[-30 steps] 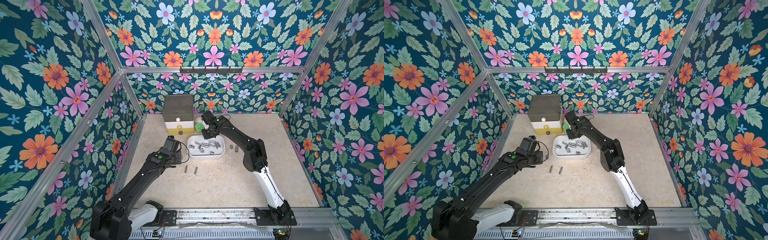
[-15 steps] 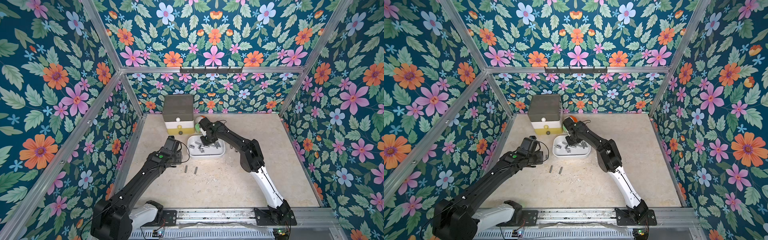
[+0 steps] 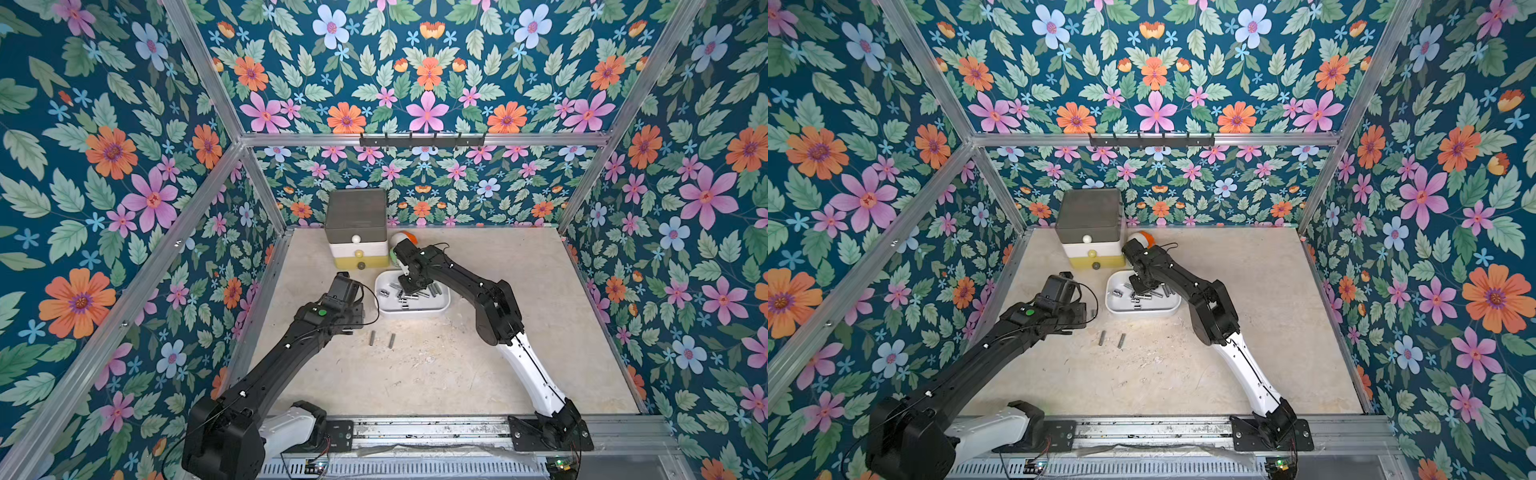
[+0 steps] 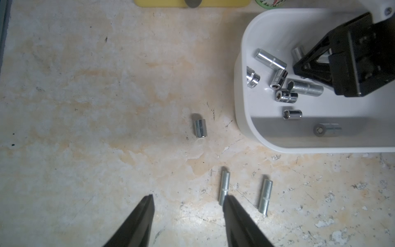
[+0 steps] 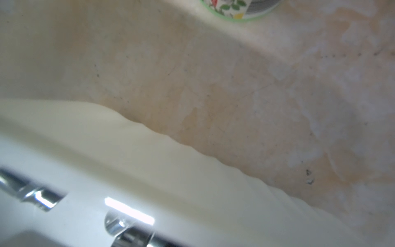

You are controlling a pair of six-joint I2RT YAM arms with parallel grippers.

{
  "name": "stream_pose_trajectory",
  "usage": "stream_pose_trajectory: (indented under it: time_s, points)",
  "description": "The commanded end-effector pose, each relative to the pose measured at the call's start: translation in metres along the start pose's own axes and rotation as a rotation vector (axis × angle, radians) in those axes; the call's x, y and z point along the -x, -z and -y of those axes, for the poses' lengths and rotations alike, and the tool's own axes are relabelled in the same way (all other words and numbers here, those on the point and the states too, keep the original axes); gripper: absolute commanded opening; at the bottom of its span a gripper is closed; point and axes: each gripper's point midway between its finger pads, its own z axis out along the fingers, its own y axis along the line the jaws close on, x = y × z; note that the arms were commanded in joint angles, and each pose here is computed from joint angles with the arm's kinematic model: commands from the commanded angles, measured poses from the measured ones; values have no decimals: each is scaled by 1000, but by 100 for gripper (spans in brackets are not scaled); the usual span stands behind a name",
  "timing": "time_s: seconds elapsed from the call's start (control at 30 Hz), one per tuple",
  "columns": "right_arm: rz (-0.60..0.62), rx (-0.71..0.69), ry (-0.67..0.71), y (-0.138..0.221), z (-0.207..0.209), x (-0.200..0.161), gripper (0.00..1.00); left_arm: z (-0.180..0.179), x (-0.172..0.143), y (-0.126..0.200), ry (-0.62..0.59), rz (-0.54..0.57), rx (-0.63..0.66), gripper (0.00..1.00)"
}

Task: Take out the socket from the storage box
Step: Pick up the socket head from the storage box.

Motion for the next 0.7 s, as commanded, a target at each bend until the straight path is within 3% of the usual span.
stream_pose_trajectory:
  time_s: [0.0,0.3,0.57,0.67]
  points:
    - [-7,30,-130,3,-4,0,11,-1,4,1,-4,11,9,59]
    - [11,248,-459,56,-29,19,4,-2,4,1,0,13,12,58]
    - [7,397,-535,97,-47,25,3,-2,4,2,1,15,12,58]
    - [-1,525,-550,115,-61,25,3,-2,4,2,1,15,12,58]
